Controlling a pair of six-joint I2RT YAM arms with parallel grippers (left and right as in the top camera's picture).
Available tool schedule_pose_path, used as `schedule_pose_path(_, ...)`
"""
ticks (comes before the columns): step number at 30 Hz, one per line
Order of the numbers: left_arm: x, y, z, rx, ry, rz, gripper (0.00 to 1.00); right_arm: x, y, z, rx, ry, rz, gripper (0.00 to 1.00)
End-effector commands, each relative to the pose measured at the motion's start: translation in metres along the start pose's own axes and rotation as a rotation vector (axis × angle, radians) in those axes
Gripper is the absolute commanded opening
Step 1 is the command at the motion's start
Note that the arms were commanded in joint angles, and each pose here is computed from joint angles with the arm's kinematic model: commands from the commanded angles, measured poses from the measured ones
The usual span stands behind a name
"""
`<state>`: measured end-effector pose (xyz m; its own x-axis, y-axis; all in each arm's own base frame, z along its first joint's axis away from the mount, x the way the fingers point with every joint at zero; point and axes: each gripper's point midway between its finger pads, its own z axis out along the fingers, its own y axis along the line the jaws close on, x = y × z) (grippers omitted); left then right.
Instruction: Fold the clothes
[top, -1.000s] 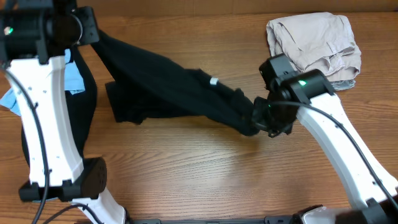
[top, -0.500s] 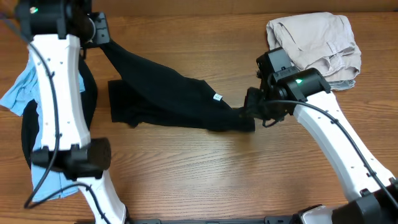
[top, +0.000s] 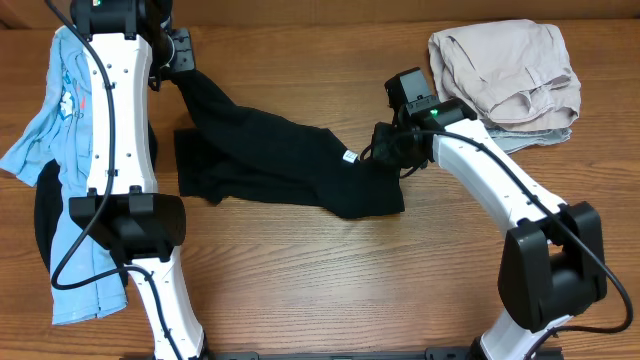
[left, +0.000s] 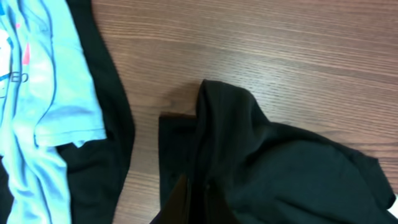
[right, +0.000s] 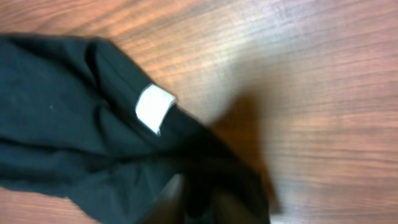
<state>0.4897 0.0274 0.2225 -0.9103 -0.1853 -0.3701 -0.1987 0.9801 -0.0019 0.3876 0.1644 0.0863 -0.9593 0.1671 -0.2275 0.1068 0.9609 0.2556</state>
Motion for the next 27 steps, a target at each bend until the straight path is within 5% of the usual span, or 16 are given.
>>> schedule_pose_path(1, -0.001, -0.007, 0.008, 0.033, 0.007, 0.016, 0.04, -0.025, -0.004, -0.013, -0.021, -0.077, 0.016, 0.47)
schedule_pose_path(4, -0.003, -0.007, 0.008, 0.034, 0.002, 0.017, 0.04, -0.029, -0.009, -0.023, -0.038, -0.053, 0.023, 0.68)
schedule_pose_path(7, -0.001, -0.007, 0.008, 0.033, 0.006, 0.017, 0.04, -0.013, -0.027, -0.029, 0.002, 0.033, 0.067, 0.75)
schedule_pose_path(16, 0.0, -0.007, 0.008, 0.033, 0.01, 0.018, 0.04, 0.066, -0.06, -0.009, 0.082, 0.309, 0.104, 0.77)
schedule_pose_path(27, 0.0, -0.008, 0.008, 0.033, 0.01, 0.019, 0.04, 0.092, -0.037, 0.028, -0.03, 0.308, -0.049, 0.75)
